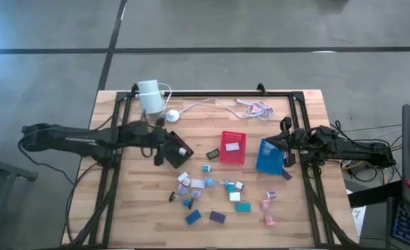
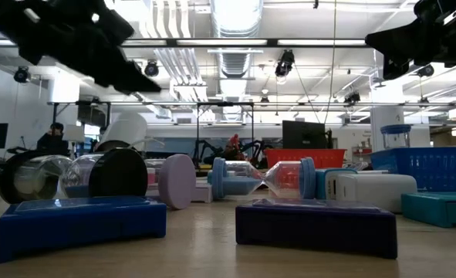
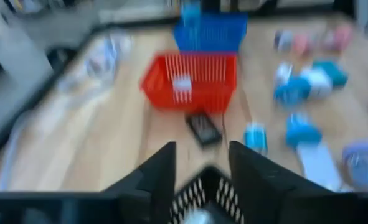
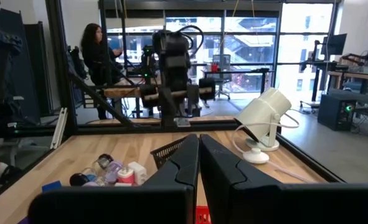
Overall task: Pick & Place Office items
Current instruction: Put the light blue hourglass into the blue bin
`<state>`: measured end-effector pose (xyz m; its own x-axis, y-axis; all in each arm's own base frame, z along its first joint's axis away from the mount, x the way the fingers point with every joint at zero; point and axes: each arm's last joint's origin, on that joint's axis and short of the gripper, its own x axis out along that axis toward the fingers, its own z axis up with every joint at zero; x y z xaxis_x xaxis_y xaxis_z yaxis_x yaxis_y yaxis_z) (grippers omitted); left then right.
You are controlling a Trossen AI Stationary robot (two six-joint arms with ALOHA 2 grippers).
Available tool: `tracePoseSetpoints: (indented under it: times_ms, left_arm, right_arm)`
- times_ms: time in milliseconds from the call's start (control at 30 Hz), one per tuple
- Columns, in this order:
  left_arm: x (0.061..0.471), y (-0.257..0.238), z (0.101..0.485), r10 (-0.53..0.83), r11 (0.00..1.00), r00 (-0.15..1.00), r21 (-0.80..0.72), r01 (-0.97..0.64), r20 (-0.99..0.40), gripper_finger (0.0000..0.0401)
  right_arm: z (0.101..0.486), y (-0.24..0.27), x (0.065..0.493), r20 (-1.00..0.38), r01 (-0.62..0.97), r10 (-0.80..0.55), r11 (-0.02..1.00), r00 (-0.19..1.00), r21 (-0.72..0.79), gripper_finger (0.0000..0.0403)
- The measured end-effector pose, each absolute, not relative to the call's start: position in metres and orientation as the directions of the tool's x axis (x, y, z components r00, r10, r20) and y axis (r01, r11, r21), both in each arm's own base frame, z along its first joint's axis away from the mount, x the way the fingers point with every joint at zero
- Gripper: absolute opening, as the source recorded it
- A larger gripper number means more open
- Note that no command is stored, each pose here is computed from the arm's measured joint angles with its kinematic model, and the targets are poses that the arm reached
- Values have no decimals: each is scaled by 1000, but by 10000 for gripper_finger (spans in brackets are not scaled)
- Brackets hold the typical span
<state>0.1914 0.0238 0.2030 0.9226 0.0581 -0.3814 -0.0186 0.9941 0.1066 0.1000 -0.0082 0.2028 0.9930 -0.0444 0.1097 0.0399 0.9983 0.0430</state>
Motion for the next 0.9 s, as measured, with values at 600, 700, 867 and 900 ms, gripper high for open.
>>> tracePoseSetpoints:
  times_ms: [600,700,867,900]
  left_arm:
    - [135,22,211,264,957,965,131,-260,-8,4]
    - [131,22,206,262,957,965,128,-262,15,4]
    - [123,22,209,268,957,961,98,-275,72,2]
    - [122,21,209,268,957,960,97,-275,77,2]
  right_arm:
    - [202,-8,100,107,40,-45,998,993,47,13]
    - [202,-8,100,107,40,-45,998,993,46,13]
    - [202,-8,100,107,42,-47,998,993,46,13]
    - [202,-8,100,107,42,-46,998,993,46,13]
